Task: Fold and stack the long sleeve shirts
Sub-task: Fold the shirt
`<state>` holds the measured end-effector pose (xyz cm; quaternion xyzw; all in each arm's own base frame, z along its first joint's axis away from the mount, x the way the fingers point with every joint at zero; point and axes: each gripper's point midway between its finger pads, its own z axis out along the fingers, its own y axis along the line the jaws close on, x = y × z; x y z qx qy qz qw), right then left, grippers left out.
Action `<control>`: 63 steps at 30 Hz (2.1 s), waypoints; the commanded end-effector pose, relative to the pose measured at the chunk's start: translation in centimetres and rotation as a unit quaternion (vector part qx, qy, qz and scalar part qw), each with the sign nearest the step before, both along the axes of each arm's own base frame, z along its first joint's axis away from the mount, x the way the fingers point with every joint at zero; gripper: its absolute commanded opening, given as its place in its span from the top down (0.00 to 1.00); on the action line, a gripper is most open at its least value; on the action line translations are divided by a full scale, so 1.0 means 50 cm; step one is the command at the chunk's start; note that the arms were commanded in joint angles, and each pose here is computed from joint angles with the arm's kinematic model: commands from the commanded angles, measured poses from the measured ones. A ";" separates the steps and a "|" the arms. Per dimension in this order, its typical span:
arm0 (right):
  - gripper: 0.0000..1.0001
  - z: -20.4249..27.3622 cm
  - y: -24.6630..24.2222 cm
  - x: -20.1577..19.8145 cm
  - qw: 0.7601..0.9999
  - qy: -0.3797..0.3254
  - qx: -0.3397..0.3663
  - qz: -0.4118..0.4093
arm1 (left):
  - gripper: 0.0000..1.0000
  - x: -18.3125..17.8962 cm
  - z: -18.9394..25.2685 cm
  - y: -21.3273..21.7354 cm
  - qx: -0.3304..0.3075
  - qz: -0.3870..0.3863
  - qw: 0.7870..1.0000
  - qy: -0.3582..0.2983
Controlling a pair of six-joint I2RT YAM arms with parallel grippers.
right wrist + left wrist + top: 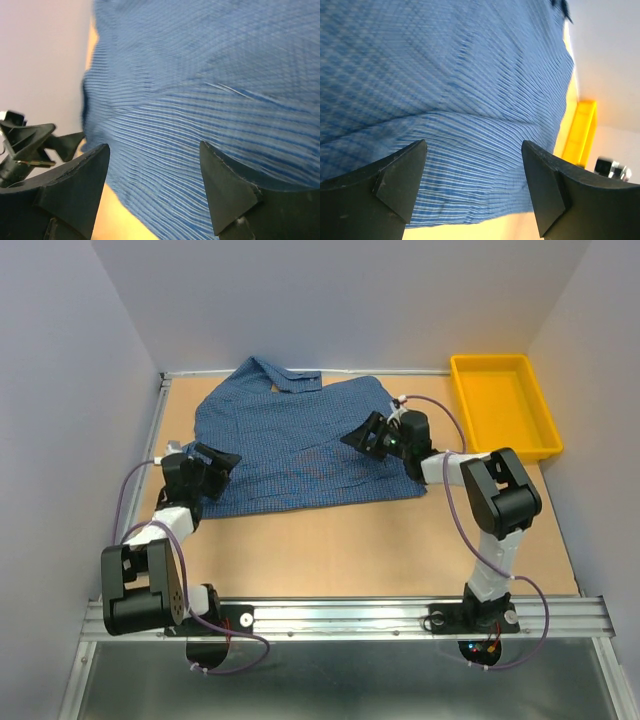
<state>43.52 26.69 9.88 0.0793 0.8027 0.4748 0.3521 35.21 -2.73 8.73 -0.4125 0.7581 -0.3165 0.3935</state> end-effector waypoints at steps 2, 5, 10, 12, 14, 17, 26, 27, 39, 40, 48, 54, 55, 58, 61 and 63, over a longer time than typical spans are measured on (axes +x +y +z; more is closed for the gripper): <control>0.23 0.136 0.113 0.015 0.995 -0.070 0.032 0.070 | 0.12 0.035 0.117 -0.111 0.035 -0.097 0.993 -0.063; 0.23 0.163 0.160 0.038 0.992 -0.081 0.050 0.084 | 0.12 0.059 0.136 -0.183 0.029 -0.141 0.987 -0.073; 0.23 0.095 0.256 0.047 0.988 -0.037 0.072 0.132 | 0.12 0.107 0.088 -0.245 0.006 -0.179 0.982 -0.053; 0.23 0.088 0.288 0.047 0.985 -0.036 0.079 0.147 | 0.12 0.112 0.067 -0.259 -0.001 -0.190 0.981 -0.043; 0.23 0.040 0.299 0.050 0.986 -0.013 0.076 0.149 | 0.12 0.114 0.028 -0.262 -0.005 -0.191 0.981 -0.025; 0.23 -0.010 0.301 0.058 0.988 0.003 0.065 0.141 | 0.12 0.106 -0.025 -0.249 0.000 -0.178 0.984 0.000; 0.23 -0.094 0.145 0.123 0.999 0.024 0.017 0.041 | 0.12 0.066 -0.100 -0.140 -0.017 -0.112 0.993 0.036; 0.23 -0.075 0.111 0.141 0.999 0.016 0.017 0.022 | 0.12 0.062 -0.096 -0.143 -0.020 -0.114 0.993 0.034; 0.23 0.072 -0.006 0.055 0.999 -0.040 0.010 0.034 | 0.11 0.027 0.071 -0.080 0.051 -0.082 0.995 -0.023; 0.23 0.059 -0.011 0.031 0.999 -0.029 0.008 0.039 | 0.11 0.016 0.066 -0.070 0.060 -0.074 0.995 -0.018; 0.23 -0.035 -0.060 -0.059 0.999 0.023 -0.021 0.017 | 0.11 -0.047 -0.043 -0.027 0.054 -0.033 0.997 0.051; 0.23 -0.095 -0.135 -0.110 0.998 0.060 -0.017 -0.027 | 0.11 -0.077 -0.103 0.010 0.055 -0.005 0.994 0.094; 0.23 -0.105 -0.153 -0.116 0.997 0.070 -0.014 -0.040 | 0.11 -0.086 -0.110 0.015 0.052 0.003 0.994 0.100; 0.24 -0.145 -0.230 -0.138 0.990 0.107 -0.014 -0.095 | 0.11 -0.100 -0.118 0.034 0.046 0.025 0.993 0.108; 0.24 -0.151 -0.277 -0.148 0.986 0.114 -0.014 -0.122 | 0.11 -0.104 -0.108 0.053 0.051 0.039 0.992 0.107; 0.24 -0.118 -0.268 -0.152 0.991 0.092 -0.017 -0.099 | 0.11 -0.104 -0.091 0.051 0.061 0.024 0.993 0.102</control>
